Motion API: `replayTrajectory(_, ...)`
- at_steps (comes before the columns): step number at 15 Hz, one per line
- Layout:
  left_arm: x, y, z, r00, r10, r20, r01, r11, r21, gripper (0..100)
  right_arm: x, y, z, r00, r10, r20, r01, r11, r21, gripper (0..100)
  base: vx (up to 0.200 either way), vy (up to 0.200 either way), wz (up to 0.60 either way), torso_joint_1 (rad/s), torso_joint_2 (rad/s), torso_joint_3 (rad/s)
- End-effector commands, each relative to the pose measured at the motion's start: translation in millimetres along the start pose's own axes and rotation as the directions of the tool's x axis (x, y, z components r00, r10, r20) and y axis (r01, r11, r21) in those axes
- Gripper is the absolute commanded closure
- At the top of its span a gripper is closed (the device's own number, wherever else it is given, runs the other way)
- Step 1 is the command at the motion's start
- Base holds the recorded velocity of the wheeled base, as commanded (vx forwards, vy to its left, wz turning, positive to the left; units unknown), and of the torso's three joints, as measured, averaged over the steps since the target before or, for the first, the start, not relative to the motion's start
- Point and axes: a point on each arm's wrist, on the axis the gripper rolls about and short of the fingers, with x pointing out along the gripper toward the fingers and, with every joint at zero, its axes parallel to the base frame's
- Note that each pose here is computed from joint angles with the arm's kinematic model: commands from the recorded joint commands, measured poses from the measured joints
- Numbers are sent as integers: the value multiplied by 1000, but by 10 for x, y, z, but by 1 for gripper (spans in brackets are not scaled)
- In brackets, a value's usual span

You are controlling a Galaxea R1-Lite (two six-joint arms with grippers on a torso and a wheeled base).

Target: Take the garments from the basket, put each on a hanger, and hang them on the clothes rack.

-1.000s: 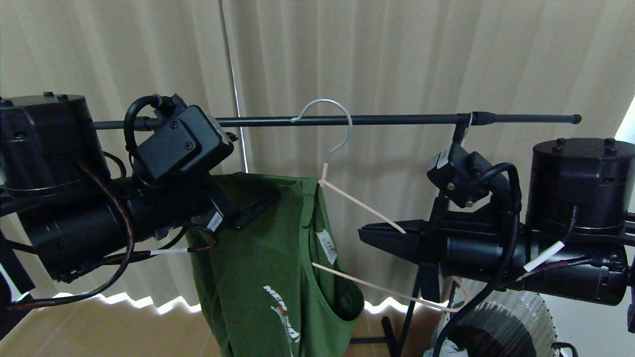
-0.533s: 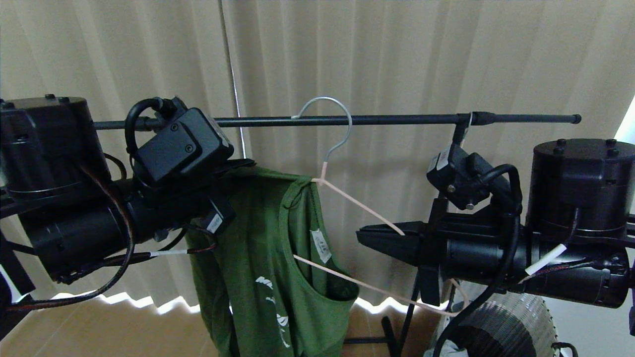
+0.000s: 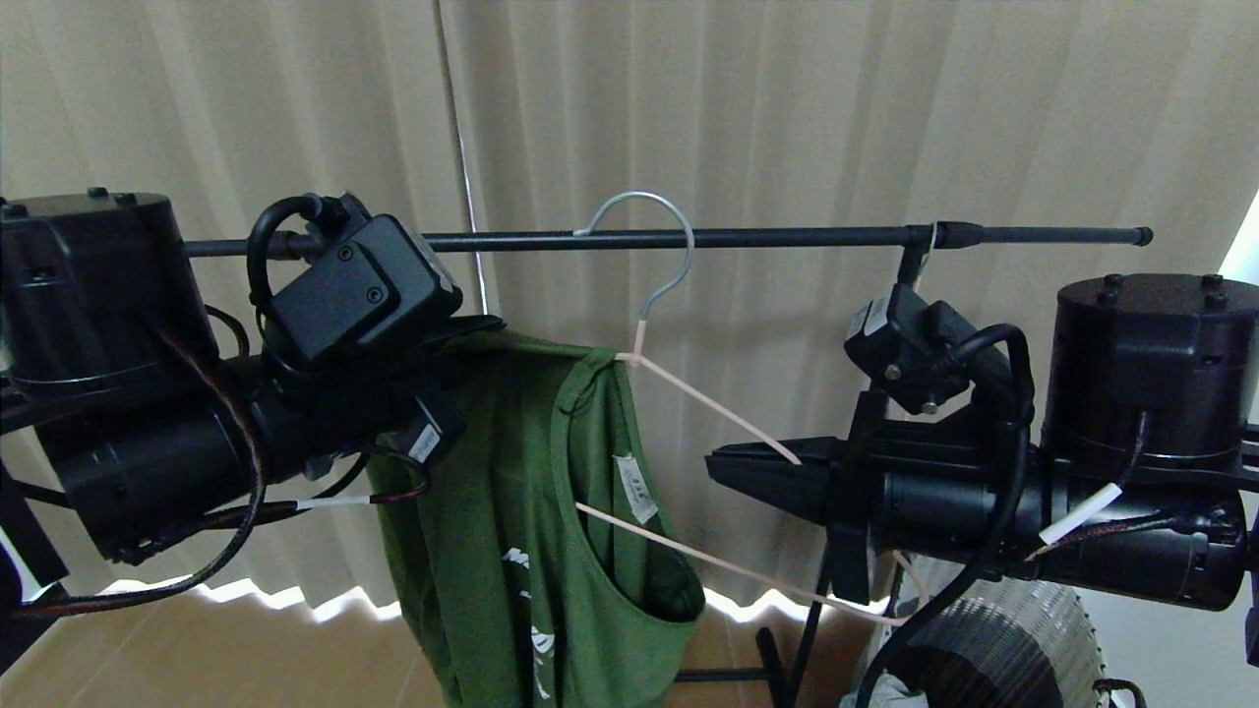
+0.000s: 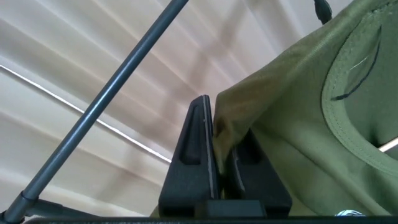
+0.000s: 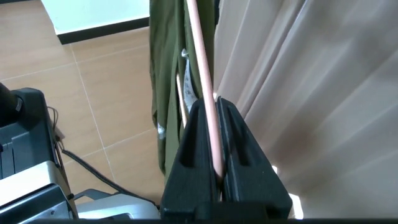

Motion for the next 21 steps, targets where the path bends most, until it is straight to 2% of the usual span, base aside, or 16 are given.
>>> replayTrajectory(1, -6, 5, 6, 1000, 3, 1, -3, 1000, -1, 100, -4, 1, 2, 1000, 0, 2, 0, 1000, 0, 0, 0, 0, 0, 0, 0, 0)
replayTrajectory(2, -6, 9, 8, 1000, 9, -1, -9, 1000, -2, 100, -5, -3, -3, 1000, -3, 0, 3, 1000, 0, 0, 0, 0, 0, 0, 0, 0)
replayTrajectory(5, -4, 30, -14, 992, 99, -80, -99, 995, -2, 100, -14, -37, -4, 1000, -23, 4, 23, 1000, 3, 0, 0, 0, 0, 0, 0, 0)
replayTrajectory(8, -1, 61, -33, 964, 204, -169, -206, 979, 8, 100, -51, -175, -8, 996, -88, 21, 88, 996, 10, 0, 0, 0, 0, 0, 0, 0)
replayTrajectory(11, -11, 122, -106, 917, 302, -262, -305, 952, 28, 100, -78, -213, 2, 989, -146, 24, 146, 989, 10, 0, 0, 0, 0, 0, 0, 0)
replayTrajectory(14, -26, 175, -164, 896, 333, -294, -338, 941, 36, 100, -132, -194, -7, 988, -154, 27, 154, 988, 10, 0, 0, 0, 0, 0, 0, 0)
replayTrajectory(16, -16, 255, -276, 870, 361, -338, -369, 929, 42, 100, -151, -178, -59, 988, -151, 12, 151, 989, 11, 0, 0, 0, 0, 0, 0, 0)
replayTrajectory(18, -2, 282, -316, 861, 367, -352, -384, 923, 24, 100, -176, -166, -85, 989, -150, 6, 150, 989, 12, 0, 0, 0, 0, 0, 0, 0)
replayTrajectory(21, 7, 297, -309, 860, 372, -350, -409, 912, -34, 100, -217, -106, -119, 991, -131, 2, 131, 991, 11, 0, 0, 0, 0, 0, 0, 0)
